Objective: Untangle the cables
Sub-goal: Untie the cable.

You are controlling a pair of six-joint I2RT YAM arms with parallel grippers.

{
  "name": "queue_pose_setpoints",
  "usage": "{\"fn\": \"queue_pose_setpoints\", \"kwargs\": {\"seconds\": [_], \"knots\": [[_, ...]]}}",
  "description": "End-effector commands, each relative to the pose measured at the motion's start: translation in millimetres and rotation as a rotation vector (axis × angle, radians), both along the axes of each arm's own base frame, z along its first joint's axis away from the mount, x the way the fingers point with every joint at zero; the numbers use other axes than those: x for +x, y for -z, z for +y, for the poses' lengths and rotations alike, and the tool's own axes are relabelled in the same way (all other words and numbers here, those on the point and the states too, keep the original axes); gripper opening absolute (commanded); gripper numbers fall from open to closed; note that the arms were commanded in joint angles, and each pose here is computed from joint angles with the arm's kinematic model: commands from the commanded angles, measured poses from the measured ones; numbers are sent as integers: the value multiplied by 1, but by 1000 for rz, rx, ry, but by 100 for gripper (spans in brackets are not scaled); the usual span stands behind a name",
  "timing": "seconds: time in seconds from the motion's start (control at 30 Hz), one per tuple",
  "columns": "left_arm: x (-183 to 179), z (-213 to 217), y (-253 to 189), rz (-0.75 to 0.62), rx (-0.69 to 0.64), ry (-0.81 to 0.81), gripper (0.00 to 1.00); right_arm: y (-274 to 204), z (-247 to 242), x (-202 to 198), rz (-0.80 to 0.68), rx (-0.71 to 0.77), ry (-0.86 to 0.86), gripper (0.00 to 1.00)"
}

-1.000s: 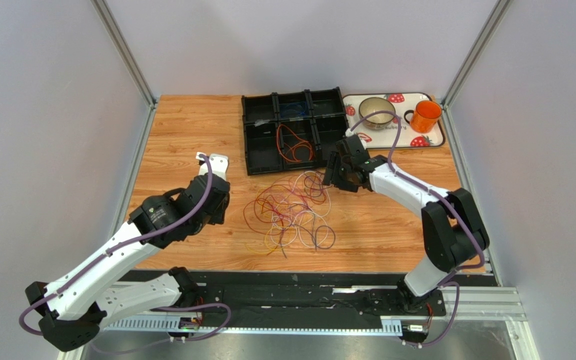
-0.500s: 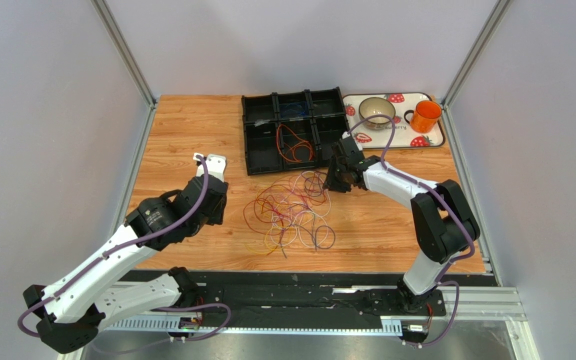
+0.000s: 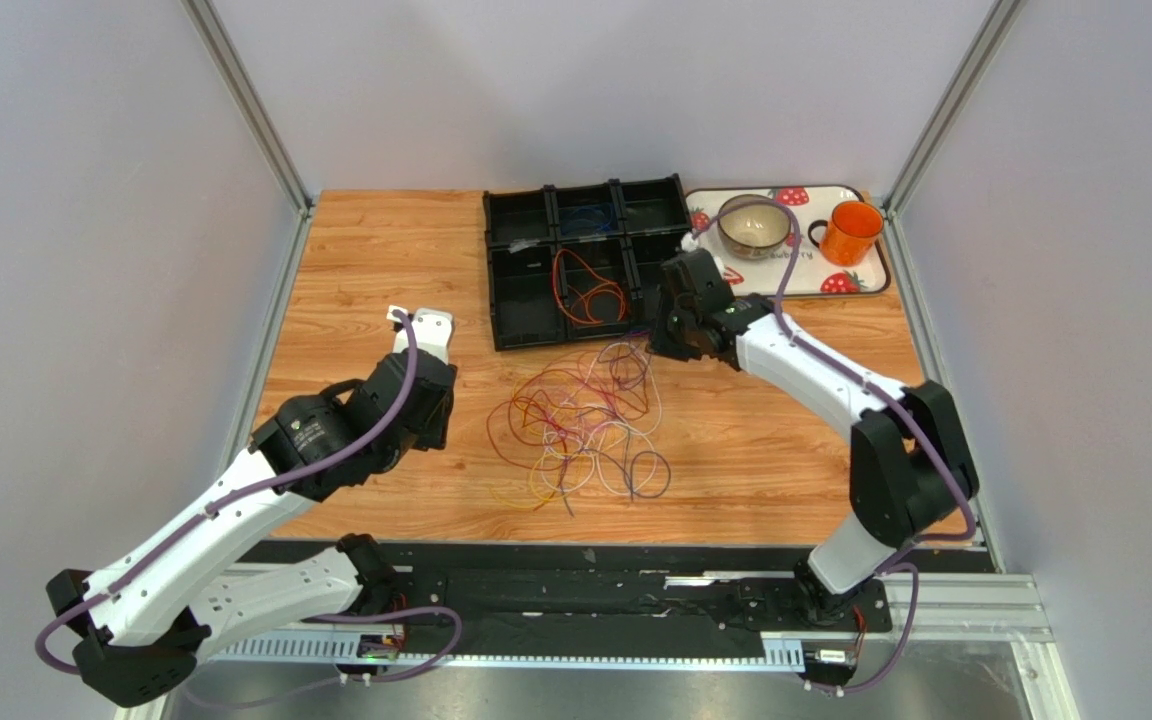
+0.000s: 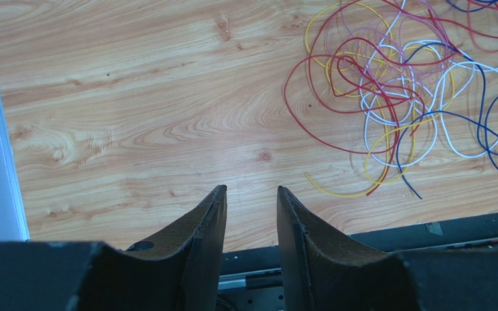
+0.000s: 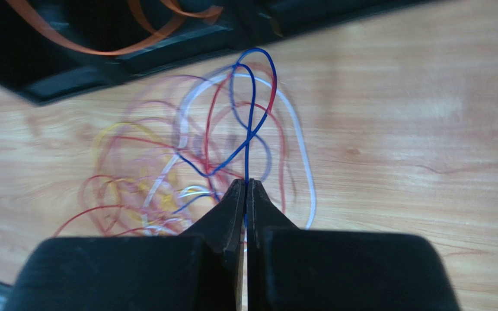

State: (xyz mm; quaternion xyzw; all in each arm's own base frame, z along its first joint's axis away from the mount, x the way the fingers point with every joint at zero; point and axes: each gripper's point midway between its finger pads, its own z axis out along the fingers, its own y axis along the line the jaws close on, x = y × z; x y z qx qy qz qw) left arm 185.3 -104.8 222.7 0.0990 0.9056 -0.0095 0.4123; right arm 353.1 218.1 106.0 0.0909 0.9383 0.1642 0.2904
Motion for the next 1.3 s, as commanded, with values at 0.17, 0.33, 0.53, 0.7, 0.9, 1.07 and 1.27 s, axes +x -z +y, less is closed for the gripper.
{"fn": "queue_pose_setpoints", "kwargs": {"seconds": [0.17,0.33,0.53,0.7,0.9,1.07,1.27], "knots": [[3,-3,-1,-12,0,9,43,-195,51,-49,-350,160,-468,0],[5,-8,-8,-29,-32,11,44,-200,42,-53,-499,135,-442,0],[0,-17,-15,-21,-111,35,44,-248,38,-68,-631,198,-476,0],[-4,15,-30,-74,-33,-23,44,-313,28,-72,-816,219,-456,0],[-9,22,-26,-112,-57,-10,48,-414,17,-81,-1128,312,-405,0],[-10,23,-28,-120,-72,-20,48,-454,20,-68,-1255,316,-368,0],[-11,24,-28,-134,-90,-19,49,-493,17,-68,-1362,332,-343,0]]}}
